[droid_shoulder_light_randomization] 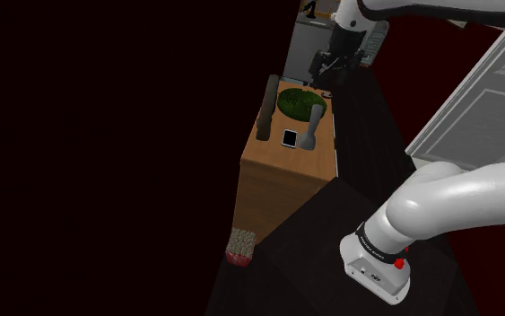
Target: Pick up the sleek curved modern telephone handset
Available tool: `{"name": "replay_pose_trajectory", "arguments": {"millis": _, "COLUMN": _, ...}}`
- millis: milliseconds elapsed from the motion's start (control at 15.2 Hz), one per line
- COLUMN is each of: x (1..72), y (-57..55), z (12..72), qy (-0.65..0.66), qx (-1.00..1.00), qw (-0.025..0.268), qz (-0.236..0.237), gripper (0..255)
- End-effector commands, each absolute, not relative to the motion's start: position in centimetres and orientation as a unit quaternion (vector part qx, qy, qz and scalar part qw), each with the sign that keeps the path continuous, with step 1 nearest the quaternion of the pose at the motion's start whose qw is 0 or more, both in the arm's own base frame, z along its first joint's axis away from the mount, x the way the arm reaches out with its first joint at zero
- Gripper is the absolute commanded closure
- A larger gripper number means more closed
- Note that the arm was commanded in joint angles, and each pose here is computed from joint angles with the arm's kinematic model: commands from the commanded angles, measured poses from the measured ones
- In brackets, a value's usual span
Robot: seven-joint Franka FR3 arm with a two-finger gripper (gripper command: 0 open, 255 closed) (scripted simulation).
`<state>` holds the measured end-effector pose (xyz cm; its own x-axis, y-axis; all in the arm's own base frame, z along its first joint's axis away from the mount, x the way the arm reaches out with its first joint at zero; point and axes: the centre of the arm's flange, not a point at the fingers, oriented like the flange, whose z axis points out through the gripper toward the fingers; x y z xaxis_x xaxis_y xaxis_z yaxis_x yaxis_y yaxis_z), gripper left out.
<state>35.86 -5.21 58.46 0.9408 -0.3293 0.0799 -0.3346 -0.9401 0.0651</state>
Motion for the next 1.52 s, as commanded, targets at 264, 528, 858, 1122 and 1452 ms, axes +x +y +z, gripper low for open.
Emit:
{"name": "replay_pose_trajectory", "arguments": {"millis": 264, "x": 40.4, "y": -9.7, "z": 53.7, "qy": -0.232, "qx": 0.971, "qw": 0.05, "qz": 0.021, "gripper": 0}}
{"name": "replay_pose_trajectory", "arguments": {"millis": 528, "x": 43.2, "y": -13.0, "z": 50.5, "qy": -0.274, "qx": 0.96, "qw": 0.058, "qz": 0.012, "gripper": 0}}
{"name": "replay_pose_trajectory", "arguments": {"millis": 858, "x": 46.2, "y": -17.5, "z": 46.5, "qy": -0.325, "qx": 0.943, "qw": 0.066, "qz": 0.001, "gripper": 0}}
{"name": "replay_pose_trajectory", "arguments": {"millis": 1122, "x": 48.2, "y": -21.4, "z": 43.3, "qy": -0.366, "qx": 0.928, "qw": 0.074, "qz": -0.008, "gripper": 0}}
{"name": "replay_pose_trajectory", "arguments": {"millis": 1452, "x": 50.1, "y": -26.4, "z": 39.3, "qy": -0.415, "qx": 0.906, "qw": 0.082, "qz": -0.019, "gripper": 0}}
